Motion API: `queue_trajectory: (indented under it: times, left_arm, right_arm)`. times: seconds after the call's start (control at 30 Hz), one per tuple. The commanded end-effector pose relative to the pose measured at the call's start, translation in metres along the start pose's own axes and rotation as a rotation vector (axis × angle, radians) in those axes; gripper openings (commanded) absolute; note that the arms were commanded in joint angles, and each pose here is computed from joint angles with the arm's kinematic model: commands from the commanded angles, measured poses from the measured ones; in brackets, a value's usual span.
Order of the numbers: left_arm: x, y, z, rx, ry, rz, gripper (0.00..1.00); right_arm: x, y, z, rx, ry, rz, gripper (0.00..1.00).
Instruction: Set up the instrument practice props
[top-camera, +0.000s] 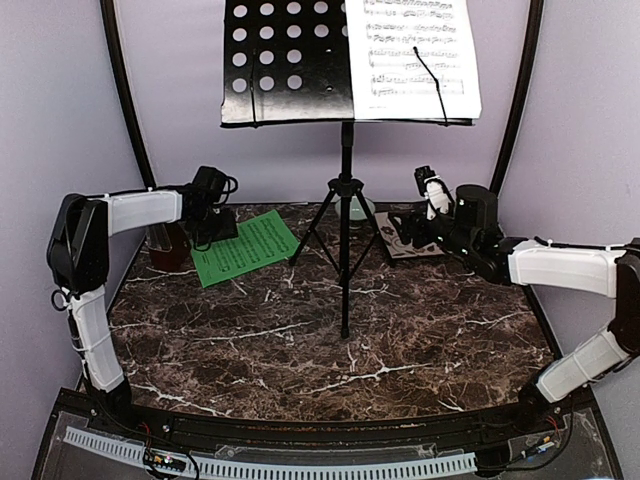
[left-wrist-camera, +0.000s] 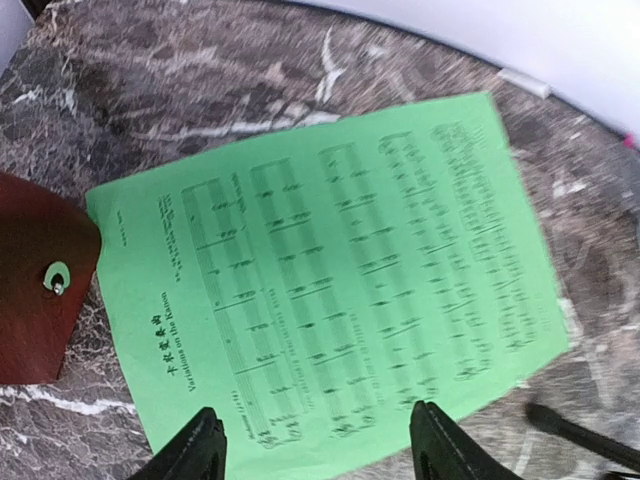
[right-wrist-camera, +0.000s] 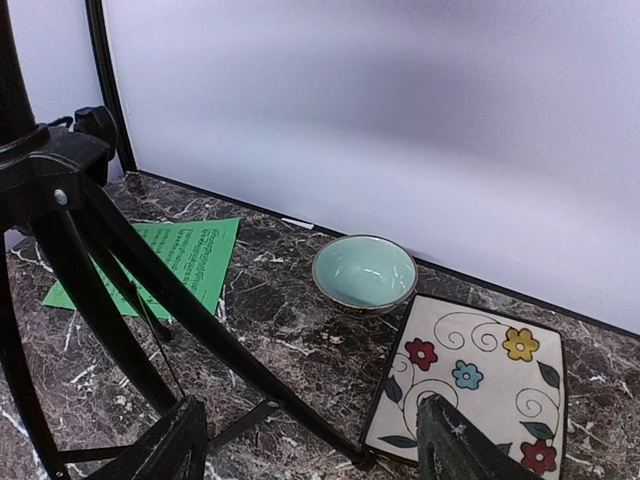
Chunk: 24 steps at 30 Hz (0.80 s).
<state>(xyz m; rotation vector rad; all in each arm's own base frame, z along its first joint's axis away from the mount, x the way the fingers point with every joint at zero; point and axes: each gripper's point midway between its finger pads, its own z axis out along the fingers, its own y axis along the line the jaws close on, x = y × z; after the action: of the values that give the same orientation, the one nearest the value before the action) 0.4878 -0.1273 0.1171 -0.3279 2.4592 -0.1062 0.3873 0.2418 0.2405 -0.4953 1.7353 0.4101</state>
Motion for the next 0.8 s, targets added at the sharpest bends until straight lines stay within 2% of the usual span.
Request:
queue_trajectory:
  times: [0.0,0.37,0.77]
  left_arm:
    - [0.010,0.035,0.013,-0.178,0.034,0.064,0.65]
    - [0.000,0.069,0.051,-0.206,0.060,0.057,0.65]
    - [-0.022,0.110,0.068,-0.284,0.029,0.045,0.65]
  right_arm:
    - [-0.010,0.004,-0.009,-0.013,-0.040,0.011,0.73]
    - [-0.008,0.004,-0.011,-0.014,-0.043,0.022,0.73]
    - [-0.010,0.001,-0.012,0.001,-0.041,0.010,0.73]
